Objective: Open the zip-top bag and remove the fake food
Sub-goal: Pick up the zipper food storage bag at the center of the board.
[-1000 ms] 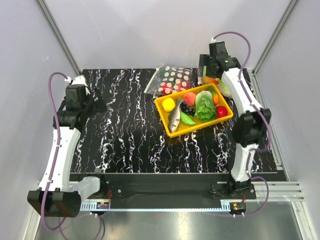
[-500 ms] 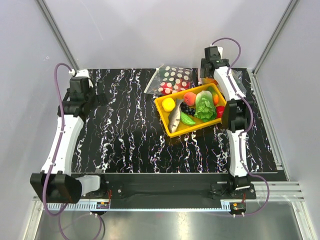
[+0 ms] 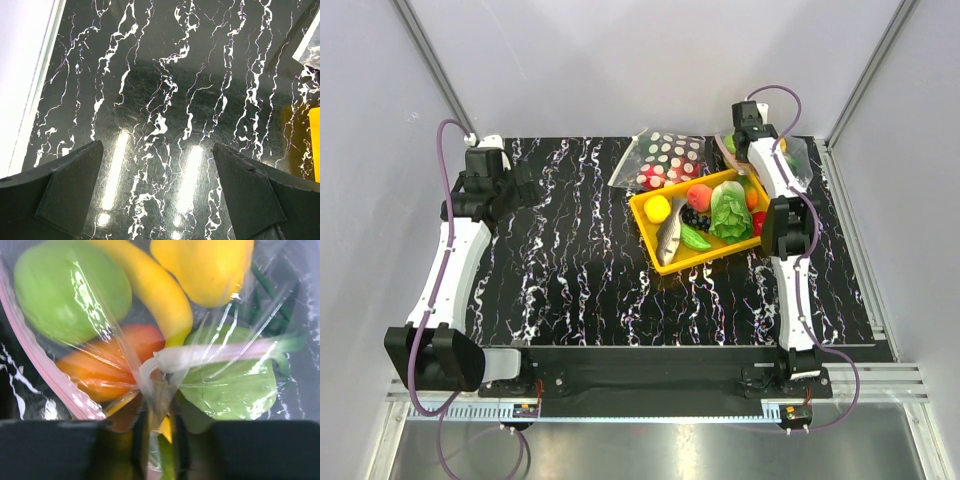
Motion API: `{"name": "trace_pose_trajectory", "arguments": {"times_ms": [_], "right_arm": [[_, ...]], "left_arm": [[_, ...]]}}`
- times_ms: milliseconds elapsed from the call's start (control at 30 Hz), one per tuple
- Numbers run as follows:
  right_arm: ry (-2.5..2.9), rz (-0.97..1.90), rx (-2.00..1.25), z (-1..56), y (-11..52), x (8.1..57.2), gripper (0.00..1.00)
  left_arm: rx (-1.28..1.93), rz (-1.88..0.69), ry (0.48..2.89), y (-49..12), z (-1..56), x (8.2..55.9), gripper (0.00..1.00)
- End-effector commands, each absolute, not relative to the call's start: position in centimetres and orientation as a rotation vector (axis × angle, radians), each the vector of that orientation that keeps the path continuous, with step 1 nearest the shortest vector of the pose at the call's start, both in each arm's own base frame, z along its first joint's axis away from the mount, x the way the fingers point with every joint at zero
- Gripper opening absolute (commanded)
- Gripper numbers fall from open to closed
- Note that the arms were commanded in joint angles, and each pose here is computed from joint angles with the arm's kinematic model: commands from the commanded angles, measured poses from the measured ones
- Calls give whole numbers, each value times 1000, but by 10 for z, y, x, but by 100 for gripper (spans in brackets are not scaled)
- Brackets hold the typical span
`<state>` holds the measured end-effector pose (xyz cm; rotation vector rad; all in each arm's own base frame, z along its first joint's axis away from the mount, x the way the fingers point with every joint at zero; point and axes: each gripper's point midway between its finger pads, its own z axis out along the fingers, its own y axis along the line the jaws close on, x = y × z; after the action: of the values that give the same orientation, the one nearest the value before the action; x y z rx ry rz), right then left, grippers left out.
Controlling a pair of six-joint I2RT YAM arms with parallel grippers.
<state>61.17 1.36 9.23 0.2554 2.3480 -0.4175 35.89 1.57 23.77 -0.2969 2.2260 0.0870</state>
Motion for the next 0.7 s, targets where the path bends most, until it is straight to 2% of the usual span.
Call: {"name": "trace_pose_trajectory", "arguments": {"times_ms": [0,33,100,167,433,567,633,667], "right_arm": [[2247,-403,327,127,-7,626,22],[2234,-401,334,133,-10,627,17],[2194,-398,363,153,-19,628,0],[2167,-394,372,168,-24,627,0],[1973,-390,351,289,-39,602,0],[1907,-351,293,355,-37,565,0],[1937,-315,266,355,-31,549,0],[1907,-295,269,377,-31,532,0]], "left_arm": [[-305,69,2133,16,263,371,99],[-311,72,2131,17,264,371,99],[-313,60,2131,15,262,370,99],[-314,40,2121,13,265,371,99],[-265,-41,2047,1,288,371,99],[-216,-65,2004,-3,300,366,99],[-197,-64,1999,-4,304,362,99],[-191,-67,1996,-5,306,361,99]]}}
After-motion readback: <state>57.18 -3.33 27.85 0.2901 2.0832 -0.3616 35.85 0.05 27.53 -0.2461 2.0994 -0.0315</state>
